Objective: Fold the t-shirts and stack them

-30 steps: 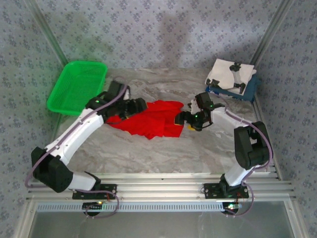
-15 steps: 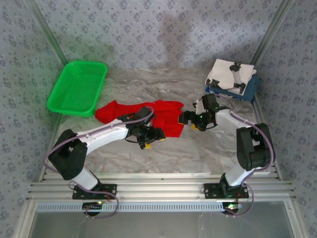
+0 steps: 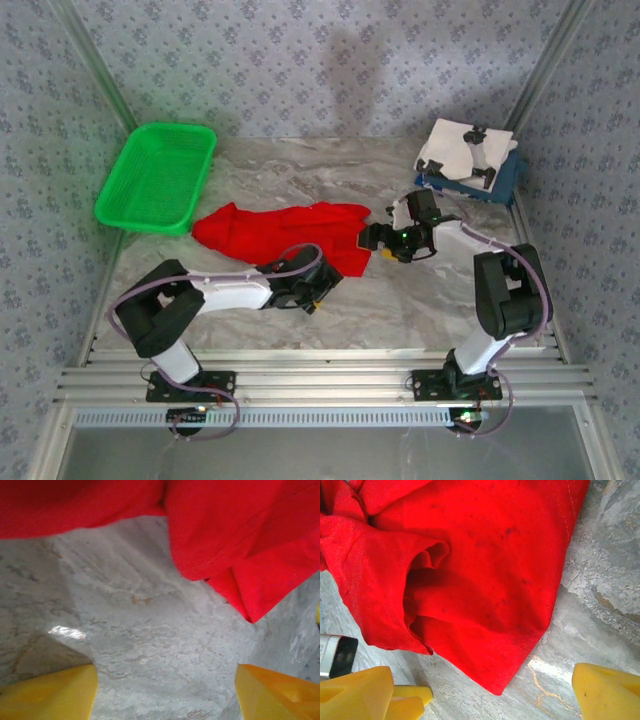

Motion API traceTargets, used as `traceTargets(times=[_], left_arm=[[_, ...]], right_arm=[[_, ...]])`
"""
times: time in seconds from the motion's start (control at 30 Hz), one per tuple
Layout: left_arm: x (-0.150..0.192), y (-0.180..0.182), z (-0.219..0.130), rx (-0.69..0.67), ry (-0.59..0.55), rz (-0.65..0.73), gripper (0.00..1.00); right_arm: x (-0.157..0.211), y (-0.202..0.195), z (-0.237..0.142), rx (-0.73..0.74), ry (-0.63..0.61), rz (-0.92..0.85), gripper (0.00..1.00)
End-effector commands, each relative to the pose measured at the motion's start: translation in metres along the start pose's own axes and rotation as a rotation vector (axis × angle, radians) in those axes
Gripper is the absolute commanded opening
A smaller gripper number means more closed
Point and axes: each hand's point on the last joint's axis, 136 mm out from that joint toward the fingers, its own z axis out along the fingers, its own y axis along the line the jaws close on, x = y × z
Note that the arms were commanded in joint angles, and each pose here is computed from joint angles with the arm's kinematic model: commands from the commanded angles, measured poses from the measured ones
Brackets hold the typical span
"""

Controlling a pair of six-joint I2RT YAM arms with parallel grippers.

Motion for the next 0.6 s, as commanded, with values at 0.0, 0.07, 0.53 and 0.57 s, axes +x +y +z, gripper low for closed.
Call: traceTargets(times=[0.0,0.07,0.53,0.57], left_arm=[[-0.029,-0.018,-0.003,0.018,-0.170,-0.026,0.72],[-0.041,-0.014,-0.007,-0.030,-0.239,0.025,0.71],[-0.048,-0.017,0.007,-0.112,-0.289,0.098,0.63],[-0.044,-0.014,0.004,-0.125,-0.285,0.091,0.63]], right_arm=[[-0.004,0.006,0.000,-0.029,-0.002,-0.019,0.94],[-0.003,0.005,-0.001,-0.028,0.001,-0.023,0.94],[-0.006,-0.005,0.000,-0.042,0.009,0.005,0.94],[-0.006,-0.004,0.000,-0.043,0.009,0.005,0.93]])
